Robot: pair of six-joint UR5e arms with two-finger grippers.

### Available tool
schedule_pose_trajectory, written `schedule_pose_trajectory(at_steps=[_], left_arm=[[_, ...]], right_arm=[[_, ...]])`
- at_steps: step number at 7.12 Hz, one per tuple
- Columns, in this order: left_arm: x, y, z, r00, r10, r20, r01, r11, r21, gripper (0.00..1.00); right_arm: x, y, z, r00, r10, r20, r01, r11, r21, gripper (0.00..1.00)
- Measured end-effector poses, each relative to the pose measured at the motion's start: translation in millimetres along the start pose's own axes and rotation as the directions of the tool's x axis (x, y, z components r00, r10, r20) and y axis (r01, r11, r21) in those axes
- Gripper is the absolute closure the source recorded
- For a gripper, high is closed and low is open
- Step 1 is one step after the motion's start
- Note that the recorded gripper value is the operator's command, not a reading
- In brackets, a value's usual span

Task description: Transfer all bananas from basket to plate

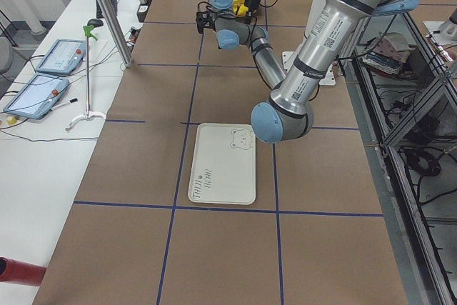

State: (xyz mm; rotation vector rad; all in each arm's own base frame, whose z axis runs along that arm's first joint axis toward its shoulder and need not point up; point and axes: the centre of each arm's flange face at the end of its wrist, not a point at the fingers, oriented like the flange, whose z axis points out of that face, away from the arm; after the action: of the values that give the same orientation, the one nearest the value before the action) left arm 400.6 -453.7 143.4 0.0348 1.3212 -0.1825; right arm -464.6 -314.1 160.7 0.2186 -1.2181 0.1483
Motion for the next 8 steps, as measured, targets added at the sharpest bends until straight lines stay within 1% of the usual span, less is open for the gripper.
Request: schedule_pose_trajectory(at_steps=[1, 2, 3, 5, 6, 7, 8], left_arm=[[12.4, 9.3, 10.5, 1.0, -0.011, -0.007, 0.011, 1.0, 0.017, 0.01], [20.9, 17.0, 17.2, 1.0, -0.018, -0.014, 0.018, 0.999, 0.028, 0.04], [25.2, 22.0, 21.9, 1.0, -0.026, -0.016, 0.026, 0.999, 0.03, 0.05], [33.2, 23.5, 40.8, 0.999, -0.053, -0.005, 0.053, 0.998, 0.022, 0.1], [37.0, 24.3, 47.7, 0.998, -0.059, -0.001, 0.059, 0.998, 0.021, 0.19], [39.2, 25.8, 51.1, 0.998, -0.07, 0.0, 0.07, 0.997, 0.019, 0.32], [40.1, 27.7, 53.3, 0.997, -0.083, 0.0, 0.083, 0.996, 0.016, 0.4]], right_arm=[[-7.8, 1.4, 2.0, 1.0, -0.002, 0.008, 0.002, 1.0, 0.005, 0.98], [-12.3, 1.9, 3.2, 1.0, -0.003, 0.012, 0.002, 1.0, 0.01, 0.98], [-15.5, 2.5, 3.2, 1.0, 0.001, 0.017, -0.001, 1.0, 0.014, 0.98], [-21.7, 3.4, 1.8, 1.0, 0.014, 0.027, -0.014, 1.0, 0.016, 0.98], [-24.1, 4.7, 1.8, 0.999, 0.015, 0.031, -0.016, 1.0, 0.018, 0.98], [-25.5, 7.0, 2.6, 0.999, 0.014, 0.032, -0.015, 1.0, 0.025, 0.98], [-26.2, 8.7, 3.3, 0.999, 0.013, 0.033, -0.014, 0.999, 0.029, 0.98]])
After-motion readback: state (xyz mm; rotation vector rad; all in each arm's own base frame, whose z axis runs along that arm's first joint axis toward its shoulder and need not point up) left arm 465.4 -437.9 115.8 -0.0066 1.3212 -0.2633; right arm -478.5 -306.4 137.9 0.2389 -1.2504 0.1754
